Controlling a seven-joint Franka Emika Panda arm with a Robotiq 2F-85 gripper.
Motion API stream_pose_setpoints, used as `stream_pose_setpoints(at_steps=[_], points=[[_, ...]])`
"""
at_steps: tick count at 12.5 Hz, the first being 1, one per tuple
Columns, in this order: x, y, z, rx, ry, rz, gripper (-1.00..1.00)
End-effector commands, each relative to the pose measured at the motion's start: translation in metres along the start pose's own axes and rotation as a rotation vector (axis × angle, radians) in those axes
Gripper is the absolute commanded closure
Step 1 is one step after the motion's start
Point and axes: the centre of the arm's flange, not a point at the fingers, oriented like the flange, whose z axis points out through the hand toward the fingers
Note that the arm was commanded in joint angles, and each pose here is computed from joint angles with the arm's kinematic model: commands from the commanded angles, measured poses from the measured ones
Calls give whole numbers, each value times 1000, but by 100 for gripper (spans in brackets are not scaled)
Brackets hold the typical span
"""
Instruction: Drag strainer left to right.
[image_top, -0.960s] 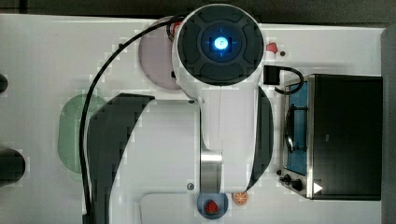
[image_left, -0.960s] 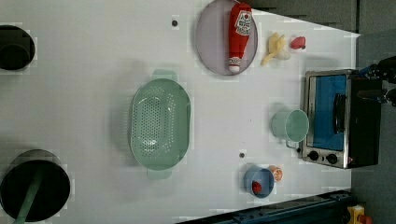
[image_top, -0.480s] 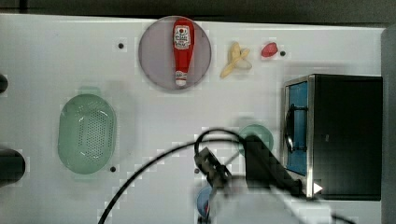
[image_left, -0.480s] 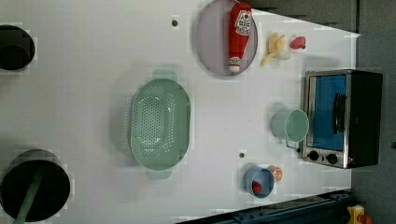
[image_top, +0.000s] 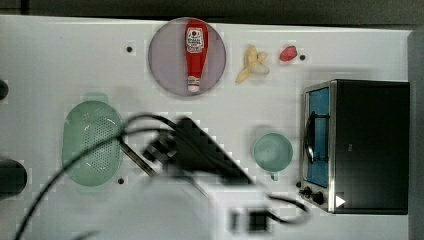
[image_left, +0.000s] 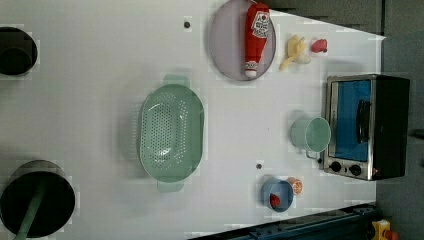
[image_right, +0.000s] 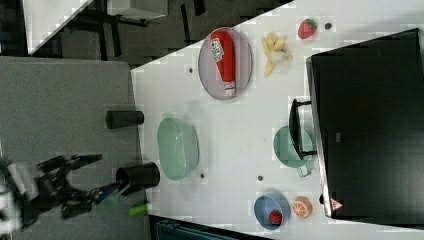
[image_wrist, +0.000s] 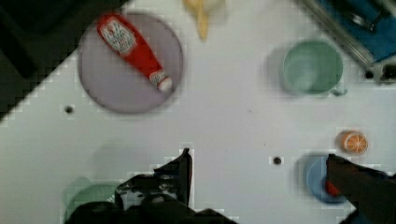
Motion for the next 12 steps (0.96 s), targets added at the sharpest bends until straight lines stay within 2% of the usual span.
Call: stream_pose_setpoints(at_steps=[1, 5, 8, 12], points=[[-65, -69, 77, -143, -68, 91, -100], [-140, -143, 151, -151, -77, 263, -100], [-184, -175, 218, -146, -131, 403, -100], [-213, -182, 309, -145, -216, 601, -100]])
